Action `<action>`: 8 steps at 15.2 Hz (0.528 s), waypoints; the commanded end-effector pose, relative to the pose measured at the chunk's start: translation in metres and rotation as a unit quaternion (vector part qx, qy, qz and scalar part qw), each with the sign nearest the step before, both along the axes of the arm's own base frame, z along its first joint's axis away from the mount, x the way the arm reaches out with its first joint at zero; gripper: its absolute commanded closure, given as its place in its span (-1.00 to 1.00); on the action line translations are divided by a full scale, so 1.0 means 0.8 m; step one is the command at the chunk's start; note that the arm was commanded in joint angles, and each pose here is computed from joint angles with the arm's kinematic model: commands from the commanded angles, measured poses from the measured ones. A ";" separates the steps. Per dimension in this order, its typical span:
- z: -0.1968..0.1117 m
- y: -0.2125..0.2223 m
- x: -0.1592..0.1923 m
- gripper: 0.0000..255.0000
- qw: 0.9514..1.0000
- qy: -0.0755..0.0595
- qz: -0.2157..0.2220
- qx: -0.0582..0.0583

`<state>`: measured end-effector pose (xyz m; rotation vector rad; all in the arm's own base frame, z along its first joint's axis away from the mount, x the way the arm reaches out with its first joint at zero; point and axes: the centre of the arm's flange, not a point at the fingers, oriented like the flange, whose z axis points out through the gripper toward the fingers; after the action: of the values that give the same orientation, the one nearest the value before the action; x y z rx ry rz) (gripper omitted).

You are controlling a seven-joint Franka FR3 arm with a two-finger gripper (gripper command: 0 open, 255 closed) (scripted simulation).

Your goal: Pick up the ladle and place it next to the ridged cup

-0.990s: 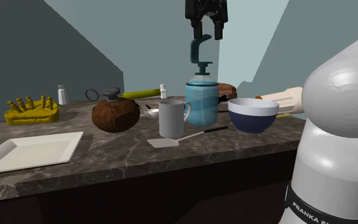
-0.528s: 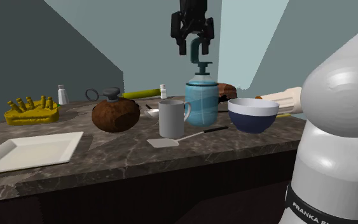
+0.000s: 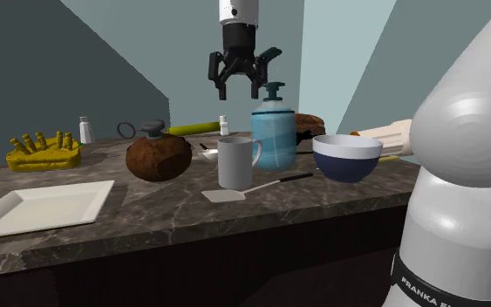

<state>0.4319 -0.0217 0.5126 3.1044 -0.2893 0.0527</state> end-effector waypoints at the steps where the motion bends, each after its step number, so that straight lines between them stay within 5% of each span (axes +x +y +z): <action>1: -0.024 -0.008 0.028 -1.00 1.000 -0.003 -0.016 0.005; 8: -0.083 -0.031 0.118 -1.00 0.997 -0.023 -0.069 0.019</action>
<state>0.5144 -0.0449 0.4534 3.1140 -0.4848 0.1071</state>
